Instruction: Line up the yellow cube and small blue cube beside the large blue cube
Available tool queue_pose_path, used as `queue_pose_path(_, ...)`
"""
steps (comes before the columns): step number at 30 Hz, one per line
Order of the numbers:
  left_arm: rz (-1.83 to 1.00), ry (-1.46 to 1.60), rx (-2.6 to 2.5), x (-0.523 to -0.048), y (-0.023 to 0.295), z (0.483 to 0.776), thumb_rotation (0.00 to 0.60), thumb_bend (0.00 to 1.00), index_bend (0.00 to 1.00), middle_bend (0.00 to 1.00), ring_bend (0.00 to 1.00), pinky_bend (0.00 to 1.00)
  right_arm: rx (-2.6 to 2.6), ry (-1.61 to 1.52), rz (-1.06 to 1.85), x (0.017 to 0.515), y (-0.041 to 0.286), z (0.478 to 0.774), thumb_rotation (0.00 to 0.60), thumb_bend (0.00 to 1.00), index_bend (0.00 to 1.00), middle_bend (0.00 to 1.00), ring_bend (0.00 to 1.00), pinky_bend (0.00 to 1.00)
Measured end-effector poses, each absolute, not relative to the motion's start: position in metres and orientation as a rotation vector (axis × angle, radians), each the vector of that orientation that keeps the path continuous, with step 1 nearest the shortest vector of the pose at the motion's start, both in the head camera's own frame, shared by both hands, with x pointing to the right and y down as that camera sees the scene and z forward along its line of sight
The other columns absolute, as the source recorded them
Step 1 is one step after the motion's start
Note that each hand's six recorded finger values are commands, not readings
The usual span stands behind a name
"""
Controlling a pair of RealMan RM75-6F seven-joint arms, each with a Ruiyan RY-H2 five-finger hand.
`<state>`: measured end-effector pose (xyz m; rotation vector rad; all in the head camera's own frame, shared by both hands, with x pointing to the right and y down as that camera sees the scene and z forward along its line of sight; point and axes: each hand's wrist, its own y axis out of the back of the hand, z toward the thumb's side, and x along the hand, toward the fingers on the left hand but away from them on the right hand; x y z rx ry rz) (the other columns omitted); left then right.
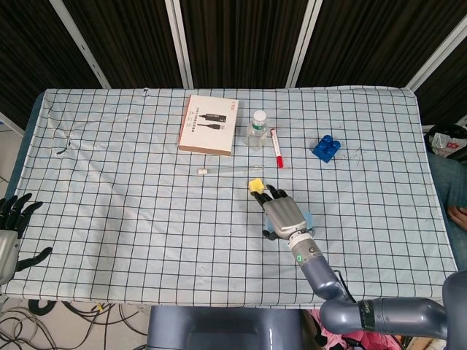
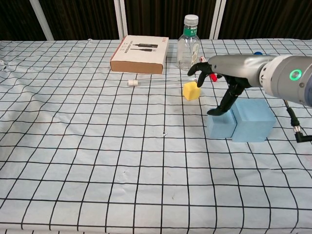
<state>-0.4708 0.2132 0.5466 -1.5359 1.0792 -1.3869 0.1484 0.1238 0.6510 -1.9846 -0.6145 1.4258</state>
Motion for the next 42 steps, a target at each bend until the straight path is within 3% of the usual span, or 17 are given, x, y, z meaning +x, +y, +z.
queue_pose_path(8, -1.396, 1.078, -1.521, -0.473, 0.212, 0.548, 0.6, 0.11, 0.18, 0.07, 0.0, 0.0, -1.954, -0.635, 1.384, 0.137, 0.084, 0.634, 0.6, 0.2, 0.11, 0.21, 0.0, 0.13)
queue_pose_path(21, -1.435, 1.075, -1.466, -0.475, 0.211, 0.551, 0.6, 0.11, 0.18, 0.07, 0.0, 0.0, -1.873, -0.469, 1.358, 0.138, 0.03, 0.657, 0.6, 0.2, 0.12, 0.21, 0.0, 0.12)
queue_pose_path(31, -1.456, 1.076, -1.433, -0.475, 0.212, 0.551, 0.6, 0.11, 0.18, 0.07, 0.0, 0.0, -1.858, -0.392, 1.361, 0.134, 0.018, 0.683, 0.6, 0.2, 0.11, 0.26, 0.0, 0.13)
queue_pose_path(42, -1.46, 1.084, -1.427, -0.477, 0.211, 0.55, 0.6, 0.11, 0.18, 0.07, 0.0, 0.0, -1.854, -0.339, 1.347, 0.123, 0.028, 0.712, 0.6, 0.2, 0.12, 0.31, 0.0, 0.12)
